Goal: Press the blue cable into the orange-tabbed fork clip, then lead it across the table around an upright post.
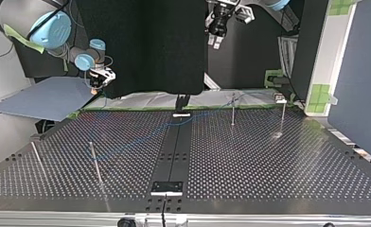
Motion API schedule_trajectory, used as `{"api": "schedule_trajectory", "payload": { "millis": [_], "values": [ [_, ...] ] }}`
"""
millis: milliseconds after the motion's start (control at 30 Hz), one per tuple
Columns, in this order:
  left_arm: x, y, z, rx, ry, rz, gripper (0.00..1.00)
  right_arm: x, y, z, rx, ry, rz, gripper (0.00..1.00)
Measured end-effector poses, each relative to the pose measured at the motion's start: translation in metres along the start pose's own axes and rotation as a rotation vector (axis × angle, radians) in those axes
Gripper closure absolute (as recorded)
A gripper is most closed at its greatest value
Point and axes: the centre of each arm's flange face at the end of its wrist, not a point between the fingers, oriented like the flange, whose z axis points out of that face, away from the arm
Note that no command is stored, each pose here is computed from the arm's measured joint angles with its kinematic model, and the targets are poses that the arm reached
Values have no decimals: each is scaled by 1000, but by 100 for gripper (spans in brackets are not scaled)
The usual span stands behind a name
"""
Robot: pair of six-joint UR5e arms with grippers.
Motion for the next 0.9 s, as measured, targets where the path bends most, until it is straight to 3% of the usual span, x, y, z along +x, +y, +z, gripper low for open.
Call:
{"api": "schedule_trajectory", "payload": {
  "millis": [200,900],
  "values": [
    [6,6,-11,-3,28,27,0,0,0,0,0,1,0,100],
    [6,7,-12,-4,30,29,0,0,0,0,0,1,0,100]
  ]
}}
